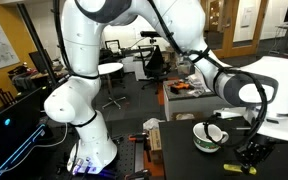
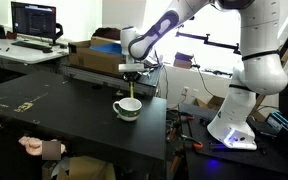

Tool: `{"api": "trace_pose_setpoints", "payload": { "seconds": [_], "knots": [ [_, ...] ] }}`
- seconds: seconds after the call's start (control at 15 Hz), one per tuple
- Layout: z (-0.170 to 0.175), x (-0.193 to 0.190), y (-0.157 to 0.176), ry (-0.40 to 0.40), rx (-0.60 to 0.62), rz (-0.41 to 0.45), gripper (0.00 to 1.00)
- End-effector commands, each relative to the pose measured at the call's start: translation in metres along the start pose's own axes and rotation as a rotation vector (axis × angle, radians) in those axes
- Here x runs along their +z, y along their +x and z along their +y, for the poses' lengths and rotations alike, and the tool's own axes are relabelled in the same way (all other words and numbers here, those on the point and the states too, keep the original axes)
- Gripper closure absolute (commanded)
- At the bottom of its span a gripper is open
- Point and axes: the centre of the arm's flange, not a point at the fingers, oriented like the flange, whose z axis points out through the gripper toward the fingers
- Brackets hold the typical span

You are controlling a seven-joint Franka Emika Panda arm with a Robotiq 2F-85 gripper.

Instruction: Put the yellow sharpie on the table

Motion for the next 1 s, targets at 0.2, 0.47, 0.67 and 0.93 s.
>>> {"api": "trace_pose_setpoints", "payload": {
  "seconds": [0.2,0.47,0.67,0.93],
  "knots": [
    [-0.023,0.01,0.009,-0.075,-0.006,-0.075,0.54],
    [-0.027,0.007,0.01,-0.088,0.004,-0.074,0.25],
    [-0.021,-0.004,0.006,-0.063,0.009,-0.049,0.01],
    [-0.008,-0.036,-0.011,0.039,-0.016,-0.038,0.0]
  ]
}}
